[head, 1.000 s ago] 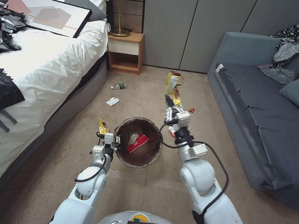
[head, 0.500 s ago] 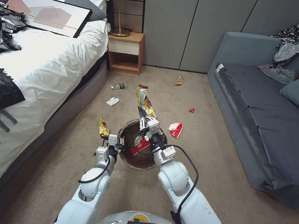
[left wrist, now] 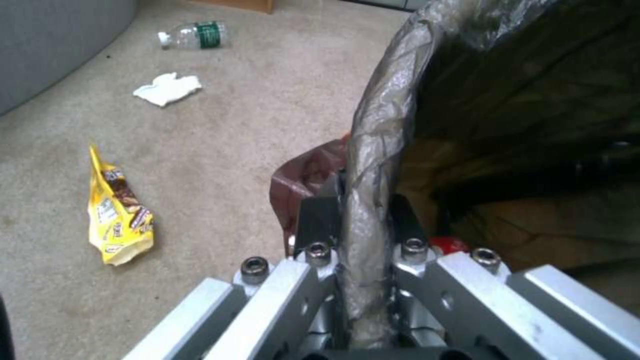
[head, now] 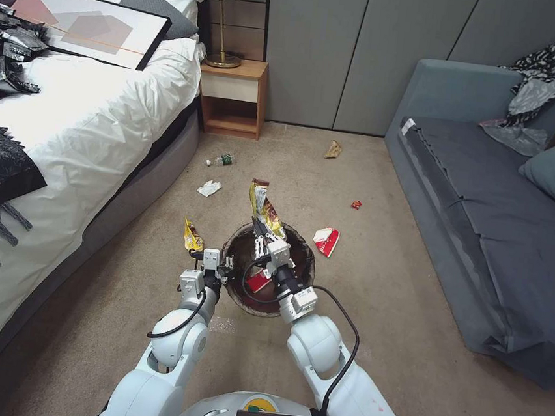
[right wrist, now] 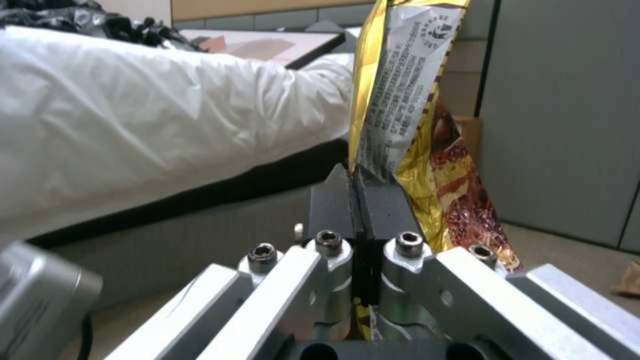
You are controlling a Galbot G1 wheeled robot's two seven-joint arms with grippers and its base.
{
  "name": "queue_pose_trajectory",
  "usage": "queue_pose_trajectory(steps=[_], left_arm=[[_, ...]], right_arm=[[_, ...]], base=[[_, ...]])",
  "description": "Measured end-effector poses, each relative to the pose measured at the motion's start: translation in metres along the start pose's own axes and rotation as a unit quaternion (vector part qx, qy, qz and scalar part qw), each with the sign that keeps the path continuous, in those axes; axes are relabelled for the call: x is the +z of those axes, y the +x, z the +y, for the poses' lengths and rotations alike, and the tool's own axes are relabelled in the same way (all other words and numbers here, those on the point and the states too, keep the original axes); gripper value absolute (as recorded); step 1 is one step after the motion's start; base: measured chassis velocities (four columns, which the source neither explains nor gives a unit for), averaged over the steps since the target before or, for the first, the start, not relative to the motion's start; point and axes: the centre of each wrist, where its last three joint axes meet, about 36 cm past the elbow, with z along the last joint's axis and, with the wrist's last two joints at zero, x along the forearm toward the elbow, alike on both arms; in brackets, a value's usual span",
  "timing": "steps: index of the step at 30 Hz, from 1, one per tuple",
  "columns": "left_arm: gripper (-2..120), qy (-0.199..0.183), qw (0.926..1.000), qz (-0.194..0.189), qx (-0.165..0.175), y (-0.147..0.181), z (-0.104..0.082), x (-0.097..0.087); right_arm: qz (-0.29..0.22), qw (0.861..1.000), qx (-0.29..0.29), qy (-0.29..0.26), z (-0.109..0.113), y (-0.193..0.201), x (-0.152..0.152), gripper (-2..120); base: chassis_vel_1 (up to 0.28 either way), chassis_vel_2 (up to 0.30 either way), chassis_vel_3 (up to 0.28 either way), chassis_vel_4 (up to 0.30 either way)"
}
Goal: Pick up the trash bin, then pick up the garbage from the floor and place it into the trash bin.
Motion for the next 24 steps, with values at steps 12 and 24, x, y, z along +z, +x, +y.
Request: queue_pose_trajectory(steps=[12,24], left_arm=[[2,0.024,0.9996,0.011,0.003,0.003,-0.003,-0.007],[2,0.045,0.9987,0.024,0.008,0.006,-0.006,-0.012]], right_arm=[[0.025,1.0,0.004,-0.005,0.009,0.019,0.018,0],[0.036,0.999,0.009,0.001,0.01,0.028,0.028,24]], base=[[0.0,0.0,0.0,0.0],[0.0,0.0,0.0,0.0]])
